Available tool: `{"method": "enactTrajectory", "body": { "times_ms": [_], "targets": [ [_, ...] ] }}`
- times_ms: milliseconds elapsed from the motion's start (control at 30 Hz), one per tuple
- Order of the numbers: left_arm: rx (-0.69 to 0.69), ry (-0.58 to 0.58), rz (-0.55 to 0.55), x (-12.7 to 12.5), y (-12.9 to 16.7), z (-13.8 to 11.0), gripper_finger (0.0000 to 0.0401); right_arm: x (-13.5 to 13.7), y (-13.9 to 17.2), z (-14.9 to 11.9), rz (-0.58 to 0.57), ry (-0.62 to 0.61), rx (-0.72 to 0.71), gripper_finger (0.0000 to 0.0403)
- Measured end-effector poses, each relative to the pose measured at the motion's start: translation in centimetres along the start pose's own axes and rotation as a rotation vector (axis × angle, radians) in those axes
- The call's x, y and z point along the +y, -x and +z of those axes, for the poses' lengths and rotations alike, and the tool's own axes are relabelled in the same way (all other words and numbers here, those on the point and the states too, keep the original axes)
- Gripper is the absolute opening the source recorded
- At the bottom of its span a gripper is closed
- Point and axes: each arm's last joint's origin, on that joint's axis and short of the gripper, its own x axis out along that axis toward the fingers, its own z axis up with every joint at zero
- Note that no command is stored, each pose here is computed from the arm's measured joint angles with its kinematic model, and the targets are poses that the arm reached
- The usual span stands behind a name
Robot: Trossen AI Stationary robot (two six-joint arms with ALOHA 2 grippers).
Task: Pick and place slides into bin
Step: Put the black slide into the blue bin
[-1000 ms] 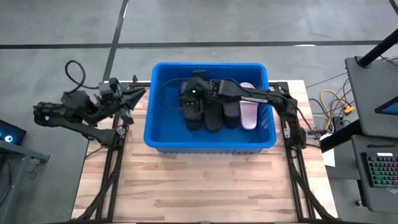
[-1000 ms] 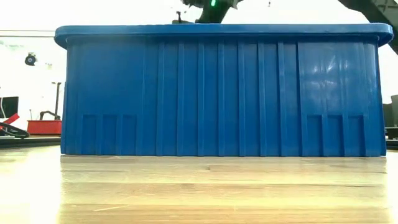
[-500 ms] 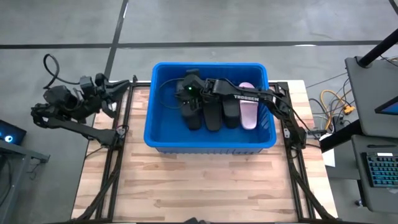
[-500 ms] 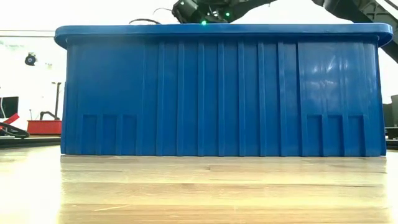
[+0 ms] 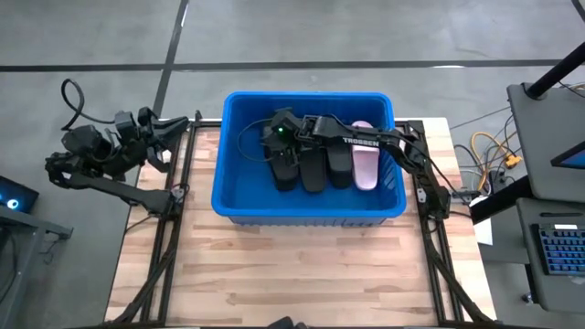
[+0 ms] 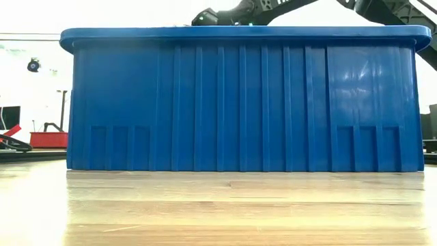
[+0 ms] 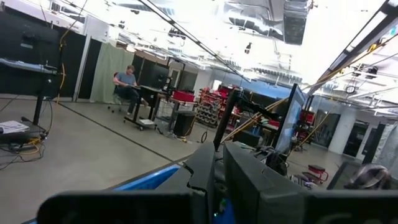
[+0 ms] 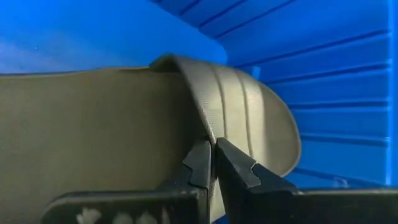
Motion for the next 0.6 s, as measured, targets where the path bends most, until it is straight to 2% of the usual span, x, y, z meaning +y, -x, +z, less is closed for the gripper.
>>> {"method": "enactTrajectory", "body": {
  "times_ms": [400,600],
  "targets": [
    [0.0,0.0,0.002,0.01,0.0,-0.01,0.002,0.85,-0.99,-0.59,0.005,-0.043,0.011,0.0009],
    [0.002,-0.001,0.002,-0.04,-0.06,-0.05,0.002,0.86,-1.01,-0.61,0.004,-0.043,0.013,0.0033]
  ]
}}
